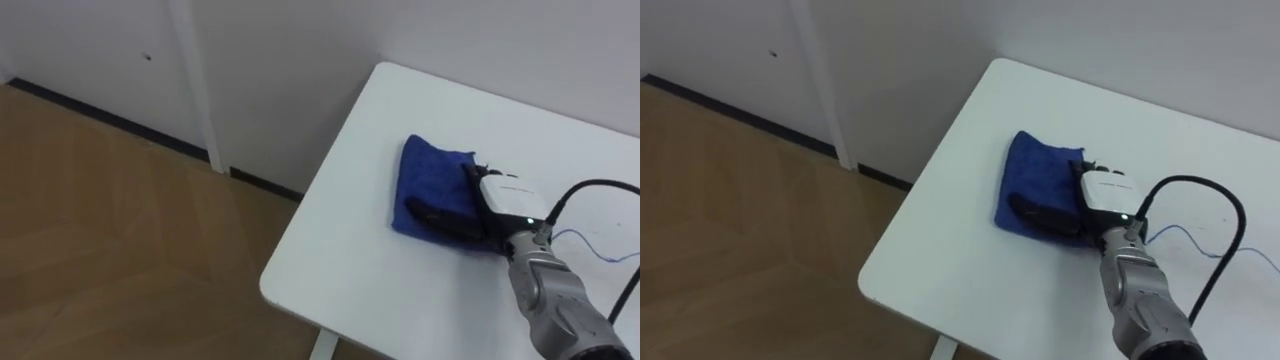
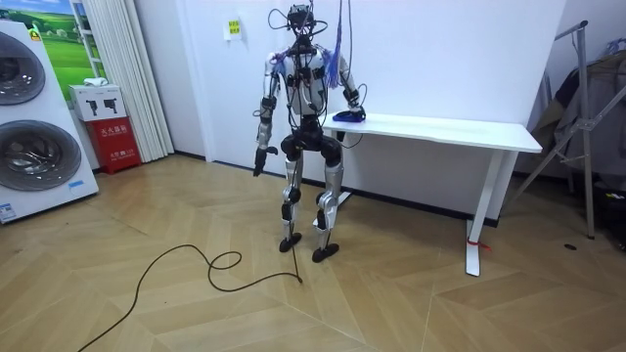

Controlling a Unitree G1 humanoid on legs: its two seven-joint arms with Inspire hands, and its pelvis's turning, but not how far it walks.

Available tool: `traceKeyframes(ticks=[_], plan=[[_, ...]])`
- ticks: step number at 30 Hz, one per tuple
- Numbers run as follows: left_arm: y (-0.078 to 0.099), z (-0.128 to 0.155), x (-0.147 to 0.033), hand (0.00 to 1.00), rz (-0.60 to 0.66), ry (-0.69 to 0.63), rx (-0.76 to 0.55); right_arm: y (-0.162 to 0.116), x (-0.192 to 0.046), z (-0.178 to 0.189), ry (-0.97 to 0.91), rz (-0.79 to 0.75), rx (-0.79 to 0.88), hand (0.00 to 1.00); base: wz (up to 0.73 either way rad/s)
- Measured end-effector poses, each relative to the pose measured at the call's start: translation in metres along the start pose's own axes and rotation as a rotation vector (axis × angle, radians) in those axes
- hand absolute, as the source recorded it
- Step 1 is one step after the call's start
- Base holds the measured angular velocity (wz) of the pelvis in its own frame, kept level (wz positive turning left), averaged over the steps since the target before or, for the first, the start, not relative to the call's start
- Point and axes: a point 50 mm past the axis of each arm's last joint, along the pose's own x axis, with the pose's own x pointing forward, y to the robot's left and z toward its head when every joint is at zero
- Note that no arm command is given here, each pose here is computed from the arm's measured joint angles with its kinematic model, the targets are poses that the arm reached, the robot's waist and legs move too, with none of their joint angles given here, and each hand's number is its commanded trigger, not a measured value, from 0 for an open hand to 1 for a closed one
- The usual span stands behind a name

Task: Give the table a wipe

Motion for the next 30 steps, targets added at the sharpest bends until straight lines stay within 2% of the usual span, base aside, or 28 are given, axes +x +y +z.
traceKeyframes(ticks=[8,13,30], plan=[[0.003,0.012,0.000,0.00,0.016,-0.054,0.001,-0.023,0.012,0.006,-0.023,-0.117,0.006,1.00,0.00],[0.005,0.016,-0.001,0.00,0.022,-0.072,-0.001,-0.023,0.009,0.012,-0.061,-0.128,0.060,1.00,0.00],[0.005,0.023,0.003,0.00,0.032,-0.067,-0.009,-0.021,0.008,0.018,-0.083,-0.106,0.088,1.00,-0.02]])
